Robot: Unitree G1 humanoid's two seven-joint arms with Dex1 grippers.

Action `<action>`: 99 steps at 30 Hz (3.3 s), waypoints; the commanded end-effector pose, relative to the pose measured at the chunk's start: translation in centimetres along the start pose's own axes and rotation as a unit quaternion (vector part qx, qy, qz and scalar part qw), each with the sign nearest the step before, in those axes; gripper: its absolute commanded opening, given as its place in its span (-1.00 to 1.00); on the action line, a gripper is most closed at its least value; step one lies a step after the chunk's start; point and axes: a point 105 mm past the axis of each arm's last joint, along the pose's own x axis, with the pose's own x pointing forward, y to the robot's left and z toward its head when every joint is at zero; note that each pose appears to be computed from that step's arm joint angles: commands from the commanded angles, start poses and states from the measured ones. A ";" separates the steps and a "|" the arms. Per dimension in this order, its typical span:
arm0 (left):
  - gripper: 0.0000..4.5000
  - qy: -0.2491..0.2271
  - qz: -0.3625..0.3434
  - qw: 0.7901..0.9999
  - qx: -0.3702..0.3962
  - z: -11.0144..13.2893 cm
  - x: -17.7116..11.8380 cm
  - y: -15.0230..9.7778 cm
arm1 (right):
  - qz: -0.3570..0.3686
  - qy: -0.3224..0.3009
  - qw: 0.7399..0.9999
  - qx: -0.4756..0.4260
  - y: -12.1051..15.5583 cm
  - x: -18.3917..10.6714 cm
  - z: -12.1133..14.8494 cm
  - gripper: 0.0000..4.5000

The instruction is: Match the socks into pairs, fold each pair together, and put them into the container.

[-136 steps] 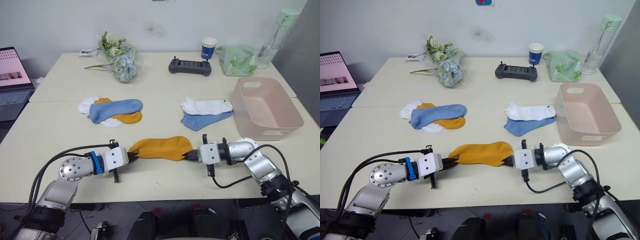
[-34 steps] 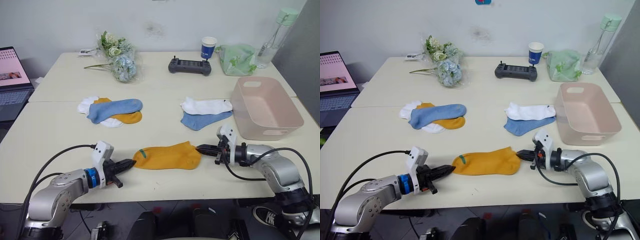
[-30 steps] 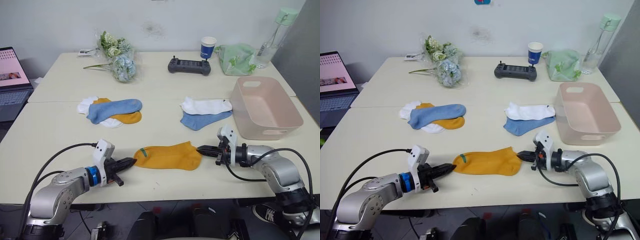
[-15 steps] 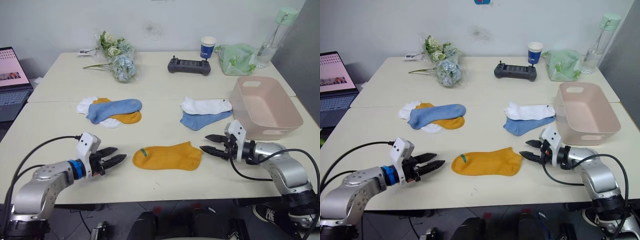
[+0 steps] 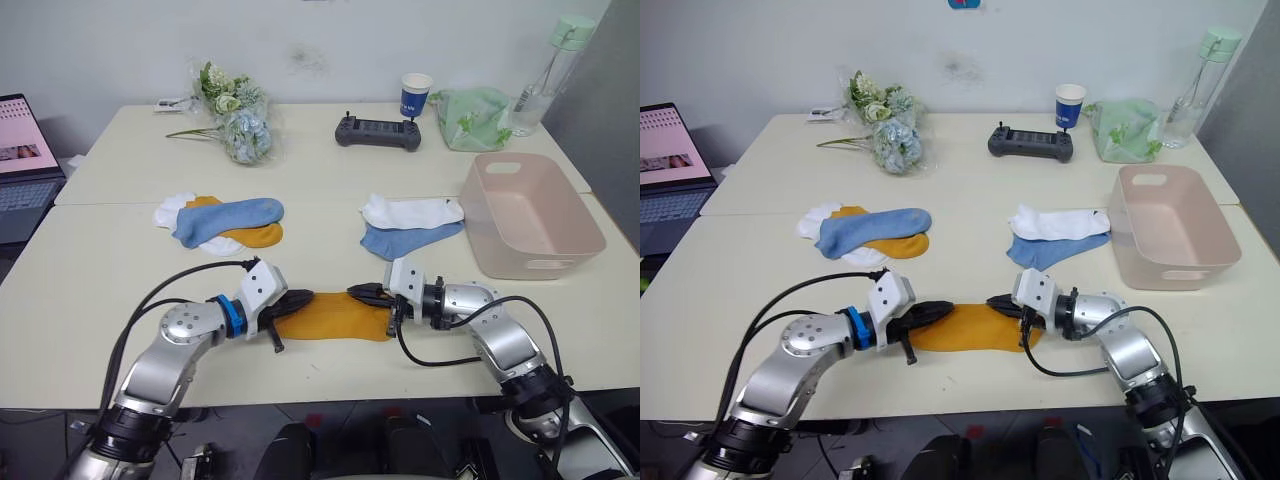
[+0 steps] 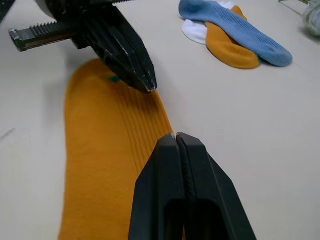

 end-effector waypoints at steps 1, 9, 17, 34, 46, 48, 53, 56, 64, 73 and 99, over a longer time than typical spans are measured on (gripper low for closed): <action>-0.98 0.015 0.030 0.999 0.030 -1.6 0.4 0.7 | -0.026 -0.008 1.000 -0.006 -0.7 0.0 -0.4 -1.00; -0.98 0.032 0.047 0.998 0.019 -3.8 -1.2 2.0 | -0.038 0.033 0.999 0.004 -0.7 -2.3 -3.1 -1.00; -0.98 -0.011 0.044 0.999 -0.011 -2.2 -2.4 2.8 | -0.026 0.043 0.999 0.017 -0.3 -4.6 -3.0 -1.00; -0.98 0.032 -0.014 0.999 0.016 -2.9 -4.0 0.3 | 0.059 0.052 0.997 0.019 2.6 -2.8 -2.0 -1.00; -0.98 0.040 0.017 0.998 -0.041 -4.1 -6.1 1.1 | 0.039 0.109 0.993 0.031 1.8 -7.2 -4.4 -1.00; -0.98 0.022 0.019 0.998 -0.050 -3.2 -6.5 1.3 | 0.031 0.087 0.995 0.042 1.4 -7.3 -3.4 -1.00; -0.98 -0.030 0.058 0.994 -0.093 -1.2 -7.8 2.8 | -0.027 0.021 0.997 0.070 -0.4 -7.8 -0.3 -1.00; -0.80 -0.048 0.114 0.984 -0.125 -1.2 -9.4 4.2 | -0.110 0.006 0.991 0.072 -2.7 -8.7 0.1 -0.92; 0.27 -0.067 0.309 0.935 -0.159 -3.3 -12.1 7.7 | -0.228 0.009 0.969 0.098 -5.0 -10.2 -2.3 0.21; 0.99 -0.045 0.370 0.920 -0.124 -3.8 -12.0 8.9 | -0.160 -0.019 0.984 0.077 -3.2 -7.0 0.1 0.99; 0.30 0.021 0.254 0.965 -0.061 -1.4 -0.1 14.1 | -0.088 -0.037 0.995 0.023 -3.2 -3.1 6.8 1.00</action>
